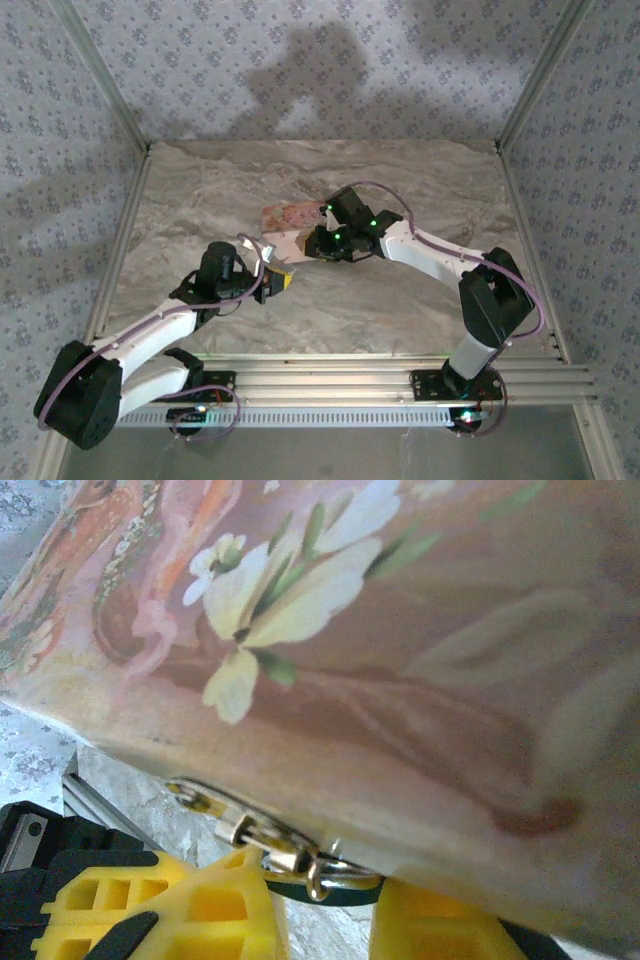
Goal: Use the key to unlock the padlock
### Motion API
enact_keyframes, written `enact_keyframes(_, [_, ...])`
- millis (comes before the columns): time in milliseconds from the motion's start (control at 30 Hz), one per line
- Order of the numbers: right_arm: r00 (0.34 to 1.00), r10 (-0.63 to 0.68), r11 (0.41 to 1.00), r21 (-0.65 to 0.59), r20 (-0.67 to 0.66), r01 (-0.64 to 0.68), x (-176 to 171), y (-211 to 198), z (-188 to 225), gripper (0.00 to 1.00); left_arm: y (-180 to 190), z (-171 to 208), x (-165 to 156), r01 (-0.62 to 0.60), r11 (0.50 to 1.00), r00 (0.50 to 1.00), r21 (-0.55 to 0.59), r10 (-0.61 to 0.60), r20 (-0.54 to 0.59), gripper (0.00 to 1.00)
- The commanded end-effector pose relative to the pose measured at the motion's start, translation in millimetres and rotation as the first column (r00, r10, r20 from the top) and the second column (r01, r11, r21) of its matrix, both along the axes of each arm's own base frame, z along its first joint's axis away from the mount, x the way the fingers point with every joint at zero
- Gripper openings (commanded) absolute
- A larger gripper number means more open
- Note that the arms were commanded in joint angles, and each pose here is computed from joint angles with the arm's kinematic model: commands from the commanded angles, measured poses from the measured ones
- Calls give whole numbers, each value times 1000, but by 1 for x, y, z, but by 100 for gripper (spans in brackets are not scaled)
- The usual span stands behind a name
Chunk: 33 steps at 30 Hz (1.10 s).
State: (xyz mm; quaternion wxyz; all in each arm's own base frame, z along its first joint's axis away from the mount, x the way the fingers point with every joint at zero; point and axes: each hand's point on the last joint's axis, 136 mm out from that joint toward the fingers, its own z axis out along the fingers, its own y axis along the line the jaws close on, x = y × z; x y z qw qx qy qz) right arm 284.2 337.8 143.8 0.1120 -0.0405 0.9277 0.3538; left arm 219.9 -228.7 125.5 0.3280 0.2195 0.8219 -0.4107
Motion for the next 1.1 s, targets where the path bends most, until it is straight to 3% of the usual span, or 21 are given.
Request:
enact_keyframes(0, [999,2,994,107,40,-6,12,16,37,0,-9,21,0,30,998,999,-56,-28,43,0])
enact_keyframes(533, [1000,-10,987,159,-14,12,9,21,47,0,-23,24,15,60,992,995,-107,-50,88,0])
enact_keyframes(1067, [999,-29,985,167,-23,32,10,19,40,0,-18,20,32,7,990,998,-144,3,67,0])
